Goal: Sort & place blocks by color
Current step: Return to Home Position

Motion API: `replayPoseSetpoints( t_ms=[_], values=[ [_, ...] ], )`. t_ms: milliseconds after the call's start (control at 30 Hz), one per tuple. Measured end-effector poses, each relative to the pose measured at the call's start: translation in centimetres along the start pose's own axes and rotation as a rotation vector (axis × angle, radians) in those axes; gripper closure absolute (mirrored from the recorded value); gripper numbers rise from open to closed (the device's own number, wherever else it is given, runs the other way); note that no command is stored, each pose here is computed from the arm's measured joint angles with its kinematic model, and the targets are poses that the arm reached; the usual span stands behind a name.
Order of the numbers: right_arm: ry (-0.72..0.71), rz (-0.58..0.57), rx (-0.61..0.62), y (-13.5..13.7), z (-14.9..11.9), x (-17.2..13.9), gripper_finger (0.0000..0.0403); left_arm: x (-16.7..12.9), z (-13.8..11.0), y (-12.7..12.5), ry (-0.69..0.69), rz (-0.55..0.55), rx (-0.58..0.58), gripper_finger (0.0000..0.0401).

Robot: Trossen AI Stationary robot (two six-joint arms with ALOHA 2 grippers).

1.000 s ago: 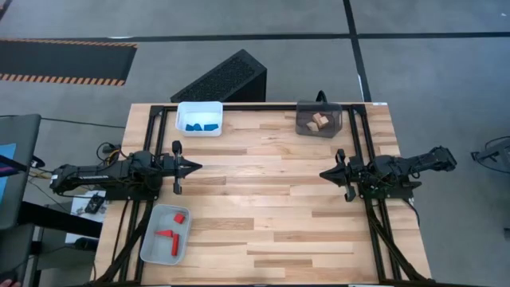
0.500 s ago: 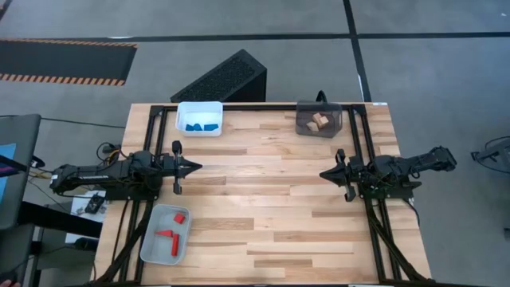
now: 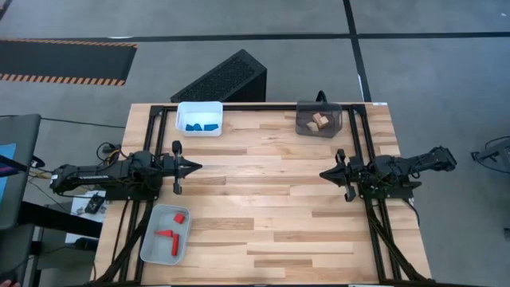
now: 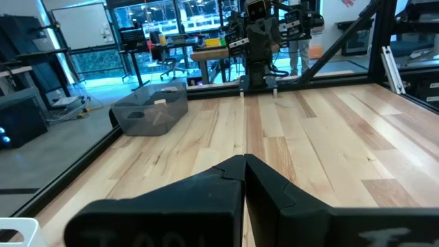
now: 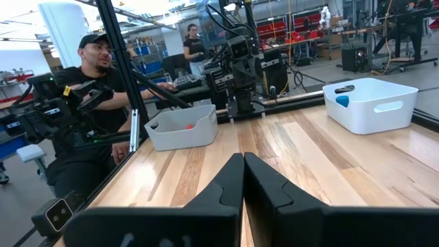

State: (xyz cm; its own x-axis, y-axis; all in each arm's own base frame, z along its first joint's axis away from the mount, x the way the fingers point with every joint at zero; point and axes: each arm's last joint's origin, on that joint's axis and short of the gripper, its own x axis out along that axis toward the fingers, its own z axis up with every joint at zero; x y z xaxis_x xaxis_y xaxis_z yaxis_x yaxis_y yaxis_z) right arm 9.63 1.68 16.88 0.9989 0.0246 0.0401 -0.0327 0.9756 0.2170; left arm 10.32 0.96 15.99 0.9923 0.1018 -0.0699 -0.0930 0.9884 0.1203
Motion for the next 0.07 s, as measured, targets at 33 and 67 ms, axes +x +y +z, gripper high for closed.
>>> replayPoseSetpoints(
  t_ms=[33, 67],
  values=[
    [-0.001, 0.000, 0.000, 0.00, 0.02, 0.00, 0.0369, 0.00, 0.00, 0.00, 0.000, 0.000, 0.000, 0.0401],
    [-0.001, 0.000, 0.000, 0.00, 0.01, 0.00, 0.0369, 0.00, 0.00, 0.00, 0.000, 0.000, 0.000, 0.0401]
  ],
)
